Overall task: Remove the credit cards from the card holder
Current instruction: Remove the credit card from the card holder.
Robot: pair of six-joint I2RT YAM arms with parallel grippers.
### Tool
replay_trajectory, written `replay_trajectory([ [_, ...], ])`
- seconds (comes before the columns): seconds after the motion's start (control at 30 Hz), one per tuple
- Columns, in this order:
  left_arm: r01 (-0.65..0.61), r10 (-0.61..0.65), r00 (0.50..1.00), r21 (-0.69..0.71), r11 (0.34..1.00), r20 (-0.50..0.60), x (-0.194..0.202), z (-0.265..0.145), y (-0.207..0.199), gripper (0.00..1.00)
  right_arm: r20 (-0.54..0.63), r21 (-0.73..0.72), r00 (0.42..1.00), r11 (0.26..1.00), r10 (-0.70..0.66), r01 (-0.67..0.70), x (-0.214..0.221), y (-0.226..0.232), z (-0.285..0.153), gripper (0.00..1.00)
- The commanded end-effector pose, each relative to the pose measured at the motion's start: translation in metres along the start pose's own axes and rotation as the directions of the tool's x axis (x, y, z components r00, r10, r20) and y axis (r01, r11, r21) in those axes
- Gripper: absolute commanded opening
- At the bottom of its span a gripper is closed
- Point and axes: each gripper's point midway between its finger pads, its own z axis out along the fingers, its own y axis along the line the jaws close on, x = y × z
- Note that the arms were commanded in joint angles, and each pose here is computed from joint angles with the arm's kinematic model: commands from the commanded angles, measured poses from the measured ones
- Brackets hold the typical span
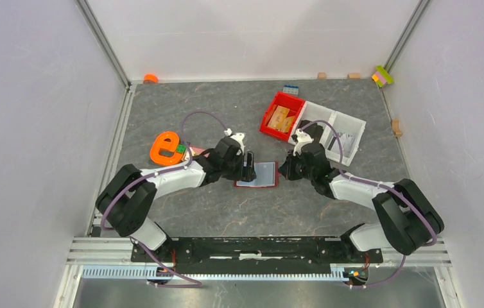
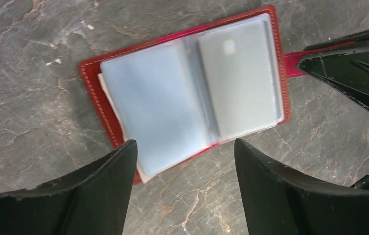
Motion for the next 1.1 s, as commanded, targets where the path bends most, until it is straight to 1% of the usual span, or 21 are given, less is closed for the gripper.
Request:
replay_trajectory([
  [0.0, -0.147, 0.154, 0.985, -0.088, 0.985, 0.082, -0.021, -0.015, -0.010, 0.81, 0.063, -0.116, 0.998, 0.993, 0.010, -0.002, -0.012, 0.024, -0.005, 0.00],
  [0.1, -0.189, 0.193, 0.979, -0.057, 0.980, 0.063, -0.017, -0.012, -0.021, 0.89, 0.064, -0.153, 0.998, 0.988, 0.013, -0.003, -0.011, 0.030, -0.005, 0.00],
  [0.2, -0.204, 0.204, 0.979, -0.003, 0.979, 0.024, -0.010, -0.005, -0.030, 0.99, 0.068, -0.166, 0.998, 0.986, 0.014, -0.003, -0.012, 0.033, -0.006, 0.00],
  [0.37, -0.210, 0.209, 0.977, -0.021, 0.978, -0.035, -0.002, 0.009, -0.026, 1.00, 0.073, -0.175, 0.997, 0.984, 0.009, 0.004, -0.012, 0.035, -0.007, 0.00],
  [0.57, -0.219, 0.221, 0.972, 0.038, 0.975, -0.084, 0.007, 0.020, -0.034, 1.00, 0.068, -0.183, 0.998, 0.983, 0.002, 0.011, -0.011, 0.036, -0.007, 0.00],
  [0.67, -0.223, 0.226, 0.968, 0.042, 0.974, -0.106, 0.011, 0.024, -0.034, 1.00, 0.068, -0.183, 0.998, 0.983, 0.002, 0.011, -0.012, 0.037, -0.006, 0.00],
  [0.7, -0.223, 0.226, 0.967, 0.038, 0.974, -0.117, 0.012, 0.026, -0.033, 0.99, 0.067, -0.181, 0.998, 0.983, 0.002, 0.010, -0.011, 0.036, -0.006, 0.00],
  [0.8, -0.221, 0.222, 0.963, 0.021, 0.975, -0.156, 0.017, 0.031, -0.029, 0.92, 0.067, -0.181, 0.998, 0.983, 0.001, 0.011, -0.011, 0.036, -0.006, 0.00],
  [0.97, -0.220, 0.199, 0.953, -0.073, 0.973, -0.227, 0.025, 0.040, -0.011, 0.82, 0.067, -0.179, 0.998, 0.984, 0.001, 0.011, -0.011, 0.035, -0.006, 0.00],
  [1.07, -0.214, 0.185, 0.950, -0.090, 0.973, -0.252, 0.029, 0.042, -0.006, 0.72, 0.070, -0.174, 0.998, 0.985, 0.001, 0.012, -0.012, 0.035, -0.006, 0.00],
])
